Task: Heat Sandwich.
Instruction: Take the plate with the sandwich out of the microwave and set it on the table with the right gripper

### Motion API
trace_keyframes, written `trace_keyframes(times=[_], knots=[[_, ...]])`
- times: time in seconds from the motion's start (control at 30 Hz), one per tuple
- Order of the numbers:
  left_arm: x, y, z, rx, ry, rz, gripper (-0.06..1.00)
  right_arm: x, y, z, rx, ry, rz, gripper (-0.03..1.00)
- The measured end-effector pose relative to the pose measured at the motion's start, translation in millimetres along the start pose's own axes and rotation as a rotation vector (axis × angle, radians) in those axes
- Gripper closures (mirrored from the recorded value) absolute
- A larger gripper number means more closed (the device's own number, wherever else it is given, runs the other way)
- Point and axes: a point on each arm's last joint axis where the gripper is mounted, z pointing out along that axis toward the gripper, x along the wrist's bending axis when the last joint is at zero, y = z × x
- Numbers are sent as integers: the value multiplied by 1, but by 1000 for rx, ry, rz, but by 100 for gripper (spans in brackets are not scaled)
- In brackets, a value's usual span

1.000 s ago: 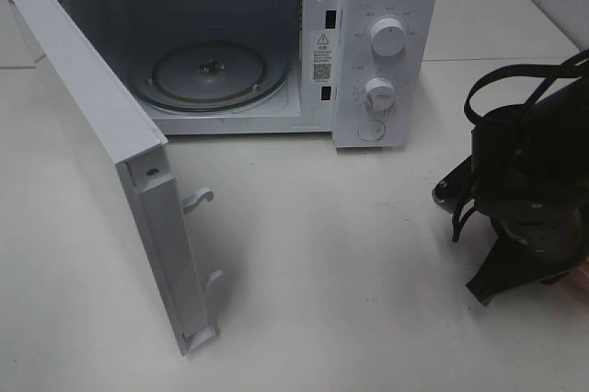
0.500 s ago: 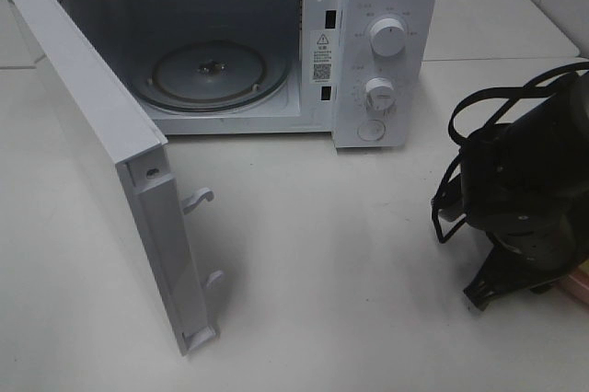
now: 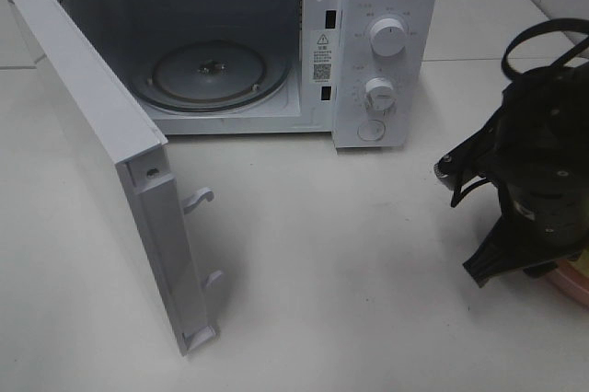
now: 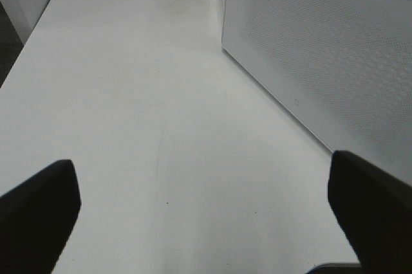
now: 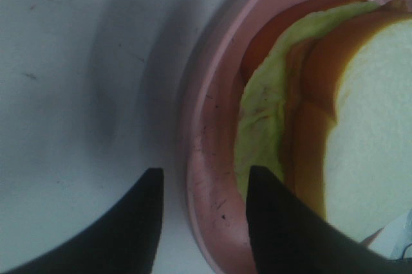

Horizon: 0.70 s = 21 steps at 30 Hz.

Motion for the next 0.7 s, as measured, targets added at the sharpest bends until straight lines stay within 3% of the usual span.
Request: trace_keyframes(times=[0.17,0.3,0.4,0.53,0.7], knots=[[0,0,0,0,0,0,-2,-8,-6,-21,-40,78,-3,51],[0,0,0,0,0,0,-2,-16,-12,-40,-90,142,-10,41],[0,0,0,0,0,0,-2,-24,-20,-58,-152,200,-21,22],[0,0,0,0,0,0,-2,-32,-30,-75,-205,254,-19,11],[0,0,0,0,0,0,-2,-42,-49,-98,-272,331,-26,8]])
